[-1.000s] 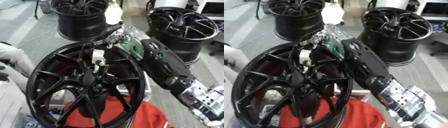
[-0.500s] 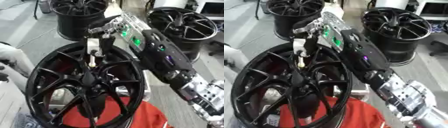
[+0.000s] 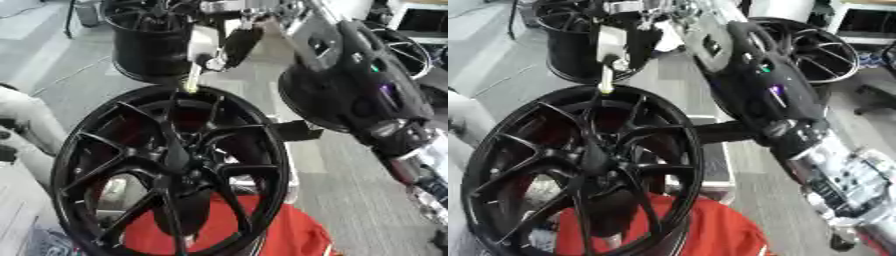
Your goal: Pull the pin out of the wheel hub.
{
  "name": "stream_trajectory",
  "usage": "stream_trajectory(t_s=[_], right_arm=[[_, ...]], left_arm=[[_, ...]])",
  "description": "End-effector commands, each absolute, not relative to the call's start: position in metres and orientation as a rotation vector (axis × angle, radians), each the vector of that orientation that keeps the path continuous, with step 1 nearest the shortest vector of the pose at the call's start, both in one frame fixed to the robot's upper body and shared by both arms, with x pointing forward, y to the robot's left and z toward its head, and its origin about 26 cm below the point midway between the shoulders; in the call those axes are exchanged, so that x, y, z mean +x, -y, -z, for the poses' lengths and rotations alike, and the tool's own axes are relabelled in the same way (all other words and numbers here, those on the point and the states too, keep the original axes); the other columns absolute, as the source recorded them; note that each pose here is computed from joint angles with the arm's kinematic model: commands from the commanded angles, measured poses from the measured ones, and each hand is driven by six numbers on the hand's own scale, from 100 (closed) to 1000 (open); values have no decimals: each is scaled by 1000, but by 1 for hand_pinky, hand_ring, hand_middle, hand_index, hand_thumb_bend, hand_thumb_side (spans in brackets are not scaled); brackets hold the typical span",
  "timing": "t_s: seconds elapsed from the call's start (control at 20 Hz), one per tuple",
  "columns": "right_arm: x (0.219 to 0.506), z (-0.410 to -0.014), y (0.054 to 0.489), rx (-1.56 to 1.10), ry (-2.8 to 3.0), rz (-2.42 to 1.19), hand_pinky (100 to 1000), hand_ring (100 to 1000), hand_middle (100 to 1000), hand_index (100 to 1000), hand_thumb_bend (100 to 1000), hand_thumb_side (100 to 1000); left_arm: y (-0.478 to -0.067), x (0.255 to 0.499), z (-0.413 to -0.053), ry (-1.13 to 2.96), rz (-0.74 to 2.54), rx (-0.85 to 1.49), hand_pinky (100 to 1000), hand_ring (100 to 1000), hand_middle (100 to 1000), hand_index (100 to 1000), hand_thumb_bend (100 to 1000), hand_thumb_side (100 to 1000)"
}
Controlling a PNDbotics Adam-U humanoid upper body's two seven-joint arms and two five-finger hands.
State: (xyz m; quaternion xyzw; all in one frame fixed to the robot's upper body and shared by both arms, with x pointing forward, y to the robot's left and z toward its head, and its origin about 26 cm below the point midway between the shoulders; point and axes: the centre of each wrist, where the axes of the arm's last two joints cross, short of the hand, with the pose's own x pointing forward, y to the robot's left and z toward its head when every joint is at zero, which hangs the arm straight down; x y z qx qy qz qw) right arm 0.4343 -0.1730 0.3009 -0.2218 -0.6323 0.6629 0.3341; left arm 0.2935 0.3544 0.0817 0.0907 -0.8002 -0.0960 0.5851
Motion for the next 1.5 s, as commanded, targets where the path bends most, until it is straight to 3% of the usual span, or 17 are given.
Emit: stream_trajectory(t_s=[0.05,0.5,0.6,0.7,0.85,0.95,1.05,1.35,1.5], right_arm=[[421,-322,236,-709,1707,-1534,544,467,376,615,100,132],[369,-234,381,-870,1635,-920,537,472,390,610,100,121],[355,-207,400,-901,1587,-807,598,548,526,713,100,176],[342,-183,411,-928,1548,-708,708,682,715,831,179,297],[328,-156,417,-968,1540,-573,798,796,841,878,236,380],[324,-149,414,-1001,1578,-477,811,818,867,883,239,397],[323,-145,408,-1029,1635,-384,807,818,873,879,262,415],[328,-146,378,-978,1809,-249,750,768,829,859,126,331],[329,-143,358,-872,1883,-234,723,734,808,849,100,320]], left_arm=[[-361,293,-92,1884,239,251,609,581,633,824,100,714],[-363,293,-92,1887,226,267,609,581,633,825,100,713],[-364,292,-92,1887,221,273,610,581,633,825,100,713],[-364,291,-91,1884,218,274,610,581,633,825,100,714],[-365,291,-89,1879,216,274,610,581,633,825,100,713],[-365,290,-89,1877,214,273,610,581,633,825,100,713],[-364,290,-88,1876,211,271,610,581,633,825,100,716],[-363,290,-87,1877,208,266,609,581,632,824,100,714],[-361,291,-86,1878,213,259,609,581,632,824,100,715]])
